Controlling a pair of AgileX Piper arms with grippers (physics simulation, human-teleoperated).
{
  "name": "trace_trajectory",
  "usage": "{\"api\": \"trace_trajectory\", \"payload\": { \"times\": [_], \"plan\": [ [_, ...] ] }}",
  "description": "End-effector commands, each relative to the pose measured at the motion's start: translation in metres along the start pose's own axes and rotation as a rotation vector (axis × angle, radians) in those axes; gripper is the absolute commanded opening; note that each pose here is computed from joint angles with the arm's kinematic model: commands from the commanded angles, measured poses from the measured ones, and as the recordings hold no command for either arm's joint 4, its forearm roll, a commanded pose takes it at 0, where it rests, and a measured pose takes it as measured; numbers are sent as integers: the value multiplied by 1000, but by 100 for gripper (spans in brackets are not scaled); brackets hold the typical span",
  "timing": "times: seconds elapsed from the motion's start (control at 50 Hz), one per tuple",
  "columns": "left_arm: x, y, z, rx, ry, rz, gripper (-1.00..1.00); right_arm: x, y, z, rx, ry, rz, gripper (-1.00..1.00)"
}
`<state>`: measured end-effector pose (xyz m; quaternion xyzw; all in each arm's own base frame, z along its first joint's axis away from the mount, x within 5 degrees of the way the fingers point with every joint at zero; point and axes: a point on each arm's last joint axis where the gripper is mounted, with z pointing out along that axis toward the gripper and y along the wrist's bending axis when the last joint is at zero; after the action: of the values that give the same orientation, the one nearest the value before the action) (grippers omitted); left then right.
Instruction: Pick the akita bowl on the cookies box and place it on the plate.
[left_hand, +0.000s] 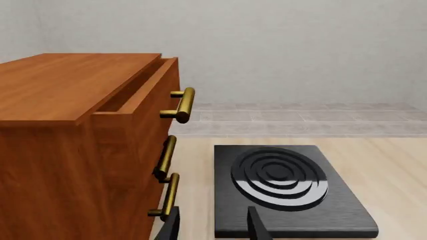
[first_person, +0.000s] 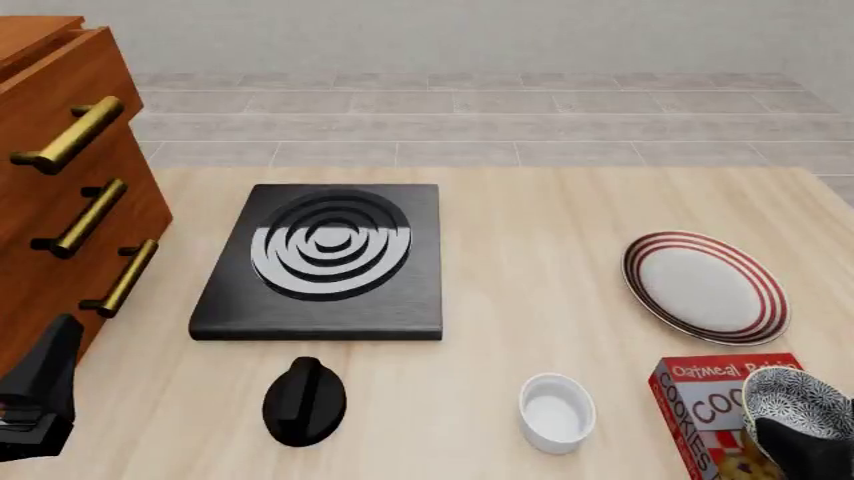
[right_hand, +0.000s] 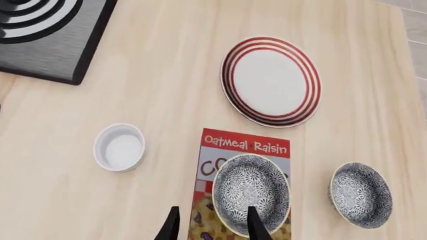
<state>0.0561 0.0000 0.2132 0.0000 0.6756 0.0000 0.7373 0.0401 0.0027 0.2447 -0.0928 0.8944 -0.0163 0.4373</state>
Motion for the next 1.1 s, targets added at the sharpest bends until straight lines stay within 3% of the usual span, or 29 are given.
{"api": "trace_trajectory", "payload": {
  "times": [0.02, 0.34, 1.1],
  "plan": [
    [0, 0, 0, 0, 0, 0, 100, 7, 1, 6, 5, 5, 18, 100],
    [0, 0, 0, 0, 0, 0, 100, 13, 1, 5, 27, -1, 51, 100],
    [0, 0, 0, 0, 0, 0, 100, 15, 0, 28, 38, 2, 61, 100]
  ]
}}
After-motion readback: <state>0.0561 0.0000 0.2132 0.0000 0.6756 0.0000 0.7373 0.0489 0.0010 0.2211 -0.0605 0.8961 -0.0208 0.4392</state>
